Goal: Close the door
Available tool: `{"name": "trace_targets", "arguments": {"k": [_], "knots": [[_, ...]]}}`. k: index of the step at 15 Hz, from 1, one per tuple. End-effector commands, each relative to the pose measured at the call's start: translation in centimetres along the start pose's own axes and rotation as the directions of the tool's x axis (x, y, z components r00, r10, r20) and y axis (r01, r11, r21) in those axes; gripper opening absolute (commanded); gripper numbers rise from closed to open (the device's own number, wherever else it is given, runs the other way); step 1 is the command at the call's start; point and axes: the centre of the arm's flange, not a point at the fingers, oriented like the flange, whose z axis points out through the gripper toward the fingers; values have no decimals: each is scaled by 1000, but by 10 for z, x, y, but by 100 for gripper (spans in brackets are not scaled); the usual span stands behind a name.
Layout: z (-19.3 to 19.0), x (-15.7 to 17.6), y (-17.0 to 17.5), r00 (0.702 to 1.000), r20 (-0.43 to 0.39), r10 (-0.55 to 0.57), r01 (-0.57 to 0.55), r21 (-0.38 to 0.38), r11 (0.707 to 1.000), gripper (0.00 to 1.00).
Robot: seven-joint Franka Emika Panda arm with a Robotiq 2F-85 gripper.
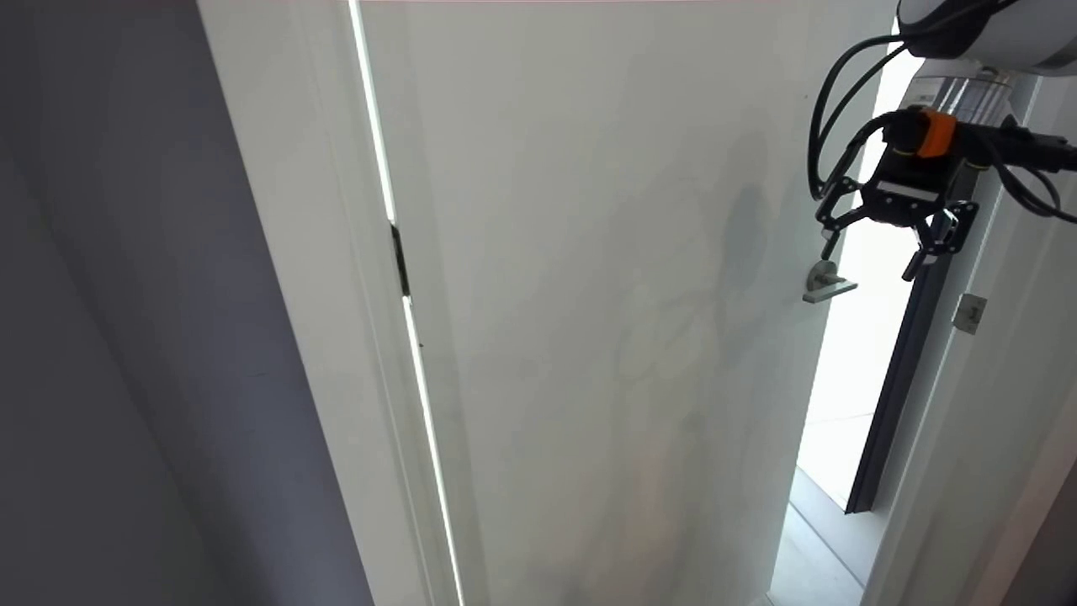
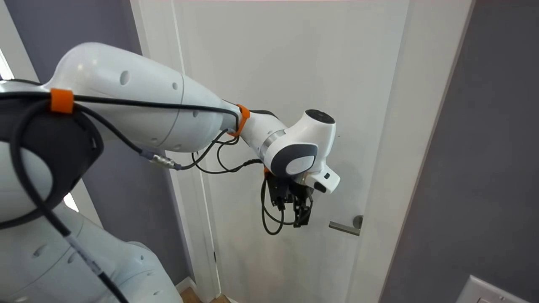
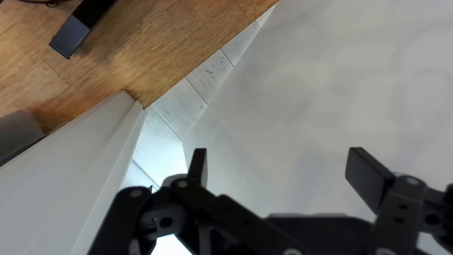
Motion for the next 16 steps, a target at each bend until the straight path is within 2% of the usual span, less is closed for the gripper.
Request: {"name": "trace_targets", "arguments": {"k": [1, 7, 16], "knots": [[0, 0, 0, 1000, 0, 1, -1, 0, 1000, 100], [20, 39, 8, 983, -76, 165, -163, 26, 986, 100], [54, 89, 10, 944, -185, 274, -264, 75, 962, 100]]}}
